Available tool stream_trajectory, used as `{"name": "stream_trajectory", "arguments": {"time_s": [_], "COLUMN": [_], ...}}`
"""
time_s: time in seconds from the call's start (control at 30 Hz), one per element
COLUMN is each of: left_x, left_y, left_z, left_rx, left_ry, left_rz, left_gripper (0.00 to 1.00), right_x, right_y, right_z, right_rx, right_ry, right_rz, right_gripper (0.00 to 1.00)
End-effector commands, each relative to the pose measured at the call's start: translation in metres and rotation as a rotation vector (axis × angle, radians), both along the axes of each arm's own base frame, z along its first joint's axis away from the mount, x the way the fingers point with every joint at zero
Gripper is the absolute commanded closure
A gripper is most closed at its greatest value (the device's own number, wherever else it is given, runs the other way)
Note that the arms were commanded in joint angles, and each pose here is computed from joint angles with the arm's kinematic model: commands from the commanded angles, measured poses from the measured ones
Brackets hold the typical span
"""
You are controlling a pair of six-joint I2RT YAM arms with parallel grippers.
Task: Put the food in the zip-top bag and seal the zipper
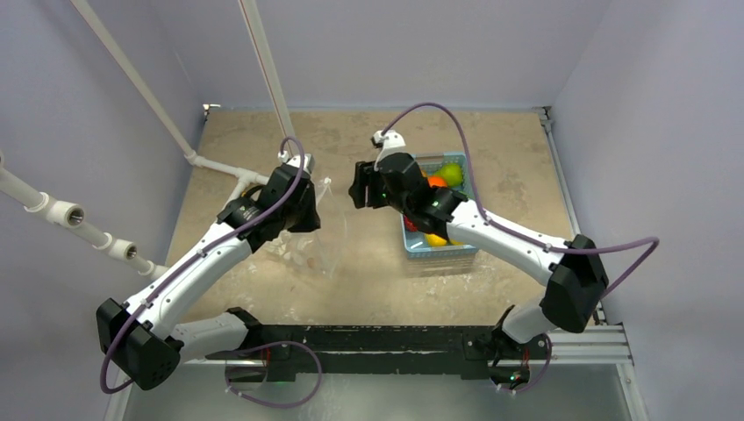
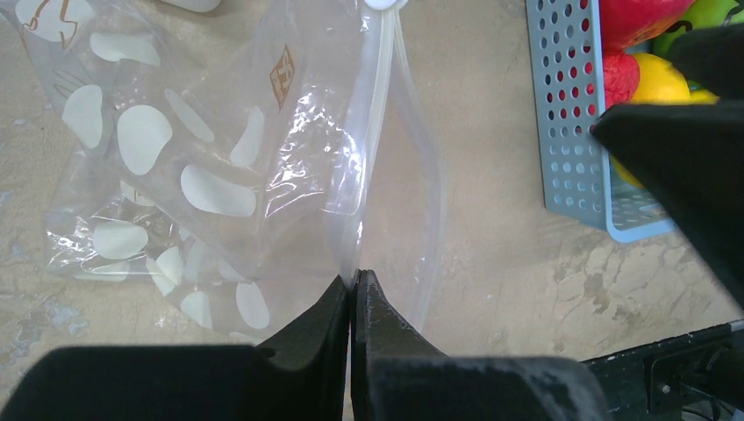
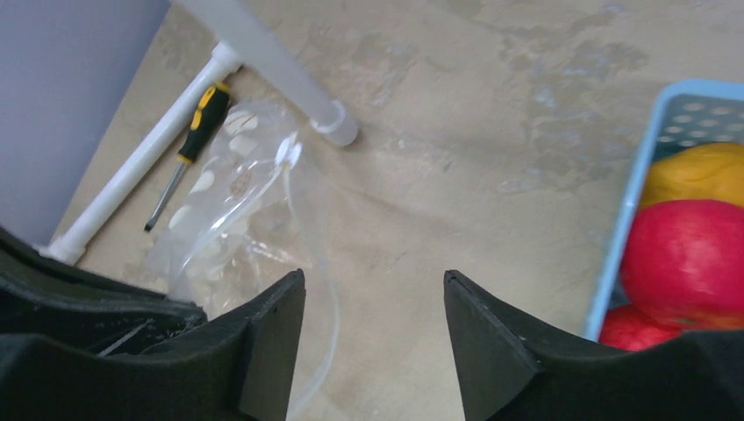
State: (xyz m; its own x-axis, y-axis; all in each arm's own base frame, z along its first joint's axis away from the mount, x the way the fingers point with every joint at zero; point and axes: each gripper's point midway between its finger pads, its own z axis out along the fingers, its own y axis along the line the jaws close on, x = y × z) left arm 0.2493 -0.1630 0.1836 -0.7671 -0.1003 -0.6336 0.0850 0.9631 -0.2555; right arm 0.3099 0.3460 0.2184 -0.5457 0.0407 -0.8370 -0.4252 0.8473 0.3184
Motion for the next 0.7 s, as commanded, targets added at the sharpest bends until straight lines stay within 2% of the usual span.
{"name": "stream_trajectory", "arguments": {"time_s": [0.0,0.4,0.67], "left_x": [0.012,0.009,0.007], "left_y": [-0.004,-0.003,-0.003], "left_z": [0.008,0.012,0.009], "left_rx": [-0.025,-0.033,-0.033], "left_ry": [-0.045,-0.058,-0.057], "left_rz": [0.021,0.010,-0.003], "left_gripper": [1.00,1.00,1.00], "right_x": [0.019,0.065,0.084], "right_y": [-0.040,-0.119,-0.148], "right_z": [0.016,-0.002,-0.034], "right_rx": [-0.023,-0.104,-0.140], "right_ry": [-0.037,-0.019,0.025], "right_rz": [-0.127,-0.409,-0.513], "right_gripper": [0.35,0.03,0.01]}}
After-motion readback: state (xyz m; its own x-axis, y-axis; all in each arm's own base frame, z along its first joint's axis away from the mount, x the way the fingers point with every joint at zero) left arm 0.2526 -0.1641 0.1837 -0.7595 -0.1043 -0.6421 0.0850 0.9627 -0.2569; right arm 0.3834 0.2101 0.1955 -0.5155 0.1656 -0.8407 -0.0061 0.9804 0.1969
